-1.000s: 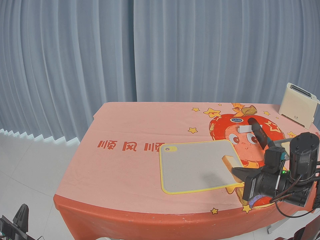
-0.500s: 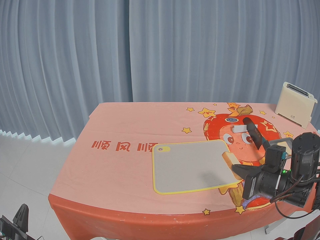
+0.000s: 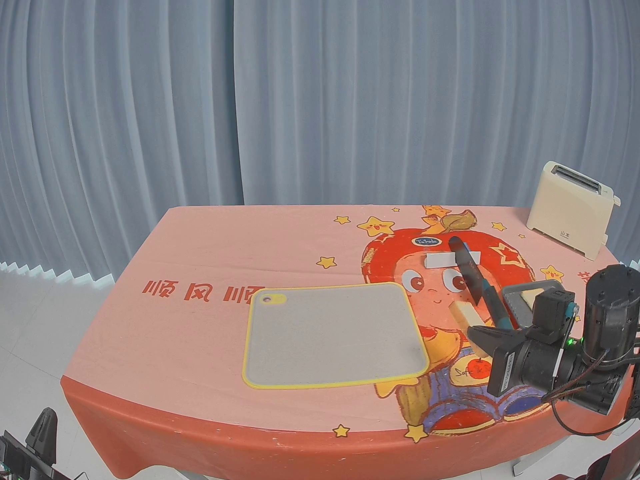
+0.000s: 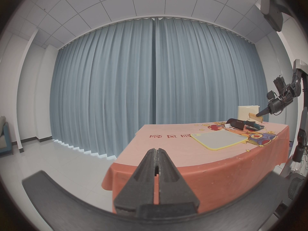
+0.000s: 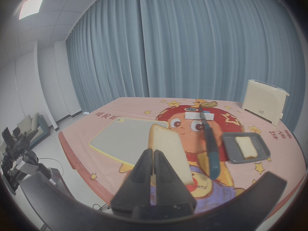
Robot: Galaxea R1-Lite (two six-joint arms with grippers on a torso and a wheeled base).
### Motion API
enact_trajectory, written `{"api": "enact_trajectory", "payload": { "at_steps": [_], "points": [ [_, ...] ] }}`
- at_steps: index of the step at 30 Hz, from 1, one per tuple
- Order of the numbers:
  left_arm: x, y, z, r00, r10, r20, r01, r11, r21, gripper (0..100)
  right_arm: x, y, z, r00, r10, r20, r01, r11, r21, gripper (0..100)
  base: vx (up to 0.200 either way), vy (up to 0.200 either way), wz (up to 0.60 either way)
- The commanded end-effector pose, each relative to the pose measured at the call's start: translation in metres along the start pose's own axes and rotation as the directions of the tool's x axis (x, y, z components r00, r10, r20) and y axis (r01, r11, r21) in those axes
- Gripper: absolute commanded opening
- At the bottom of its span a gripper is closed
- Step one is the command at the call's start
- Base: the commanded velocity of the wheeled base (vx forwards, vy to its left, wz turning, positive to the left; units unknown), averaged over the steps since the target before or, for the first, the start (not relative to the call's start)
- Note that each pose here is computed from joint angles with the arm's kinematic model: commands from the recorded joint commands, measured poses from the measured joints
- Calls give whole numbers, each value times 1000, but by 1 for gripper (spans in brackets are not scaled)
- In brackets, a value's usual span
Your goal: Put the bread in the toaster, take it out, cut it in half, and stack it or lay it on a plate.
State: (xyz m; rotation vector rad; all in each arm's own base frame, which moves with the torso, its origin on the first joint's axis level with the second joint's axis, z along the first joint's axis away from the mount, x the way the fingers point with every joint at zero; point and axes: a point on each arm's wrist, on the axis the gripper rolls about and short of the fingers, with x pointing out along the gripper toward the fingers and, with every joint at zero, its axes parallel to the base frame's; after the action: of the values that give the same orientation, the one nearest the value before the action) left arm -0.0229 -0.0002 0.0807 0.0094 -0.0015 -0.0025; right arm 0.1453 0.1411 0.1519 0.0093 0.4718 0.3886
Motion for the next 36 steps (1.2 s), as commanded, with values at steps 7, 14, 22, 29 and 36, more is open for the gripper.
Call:
{"api": "enact_trajectory", "payload": {
  "at_steps": [7, 14, 22, 29, 36],
  "points": [
    [0, 0, -5, 1000, -2, -1, 2, 1000, 0, 0, 1, -1, 2, 1000, -22, 13, 22, 1000, 5, 0, 0, -114, 0],
    [0, 0, -5, 1000, -1, -1, 1, 1000, 0, 0, 1, -2, 4, 999, -47, 22, 47, 999, 10, 0, 0, 0, 0],
    [0, 0, -5, 1000, -2, -1, 2, 1000, 0, 0, 5, -12, 7, 994, -103, 29, 102, 994, 30, 0, 0, 0, 0],
    [0, 0, -5, 1000, -2, -1, 2, 1000, 0, 0, 9, -21, 10, 989, -148, 27, 146, 988, 49, 0, 0, 0, 0],
    [0, 0, -5, 1000, -2, -1, 2, 1000, 0, 0, 16, -34, 11, 979, -204, 14, 203, 976, 73, 0, 0, 0, 0]
  ]
}}
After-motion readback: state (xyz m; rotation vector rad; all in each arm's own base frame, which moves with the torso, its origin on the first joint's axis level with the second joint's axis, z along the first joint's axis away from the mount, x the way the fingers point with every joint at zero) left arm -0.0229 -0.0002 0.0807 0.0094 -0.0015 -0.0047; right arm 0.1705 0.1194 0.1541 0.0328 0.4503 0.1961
